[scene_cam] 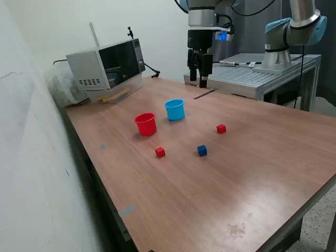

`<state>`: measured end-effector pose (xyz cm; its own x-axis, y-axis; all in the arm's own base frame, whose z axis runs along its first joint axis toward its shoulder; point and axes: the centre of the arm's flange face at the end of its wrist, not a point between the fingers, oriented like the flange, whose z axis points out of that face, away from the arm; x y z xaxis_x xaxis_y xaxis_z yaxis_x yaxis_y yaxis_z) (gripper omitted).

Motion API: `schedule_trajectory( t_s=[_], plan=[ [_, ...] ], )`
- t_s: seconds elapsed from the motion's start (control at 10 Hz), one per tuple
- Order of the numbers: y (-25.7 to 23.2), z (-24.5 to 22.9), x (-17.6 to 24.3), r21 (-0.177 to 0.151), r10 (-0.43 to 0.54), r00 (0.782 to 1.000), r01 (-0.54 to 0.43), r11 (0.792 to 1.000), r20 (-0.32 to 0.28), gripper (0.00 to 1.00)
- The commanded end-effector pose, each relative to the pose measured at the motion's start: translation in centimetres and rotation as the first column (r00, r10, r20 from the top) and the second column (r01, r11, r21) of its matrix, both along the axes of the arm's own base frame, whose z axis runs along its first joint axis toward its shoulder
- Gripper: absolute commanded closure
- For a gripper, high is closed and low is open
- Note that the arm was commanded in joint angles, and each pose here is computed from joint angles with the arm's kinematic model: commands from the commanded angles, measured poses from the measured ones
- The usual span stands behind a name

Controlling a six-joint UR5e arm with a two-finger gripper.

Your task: Place red objects in the red bin, and blue objects in the blue bin.

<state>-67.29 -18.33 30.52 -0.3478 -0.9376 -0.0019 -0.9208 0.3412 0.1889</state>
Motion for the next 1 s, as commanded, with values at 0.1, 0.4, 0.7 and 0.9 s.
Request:
schedule_trajectory(
  t_s=[0.1, 0.4, 0.7, 0.9],
  plan=[
    [-4.5, -7.5, -1.7, 0.004, 0.029, 0.996, -0.029, 1.000, 0.090, 0.00],
    [-10.4, -11.9, -2.6, -0.001, 0.088, 0.990, -0.088, 0.996, 0.111, 0.00],
    [-10.9, -13.9, -3.8, -0.003, 0.090, 0.992, -0.090, 0.996, 0.093, 0.00],
    [-9.7, -14.8, -4.6, -0.003, 0.073, 0.994, -0.073, 0.997, 0.082, 0.00]
  ],
)
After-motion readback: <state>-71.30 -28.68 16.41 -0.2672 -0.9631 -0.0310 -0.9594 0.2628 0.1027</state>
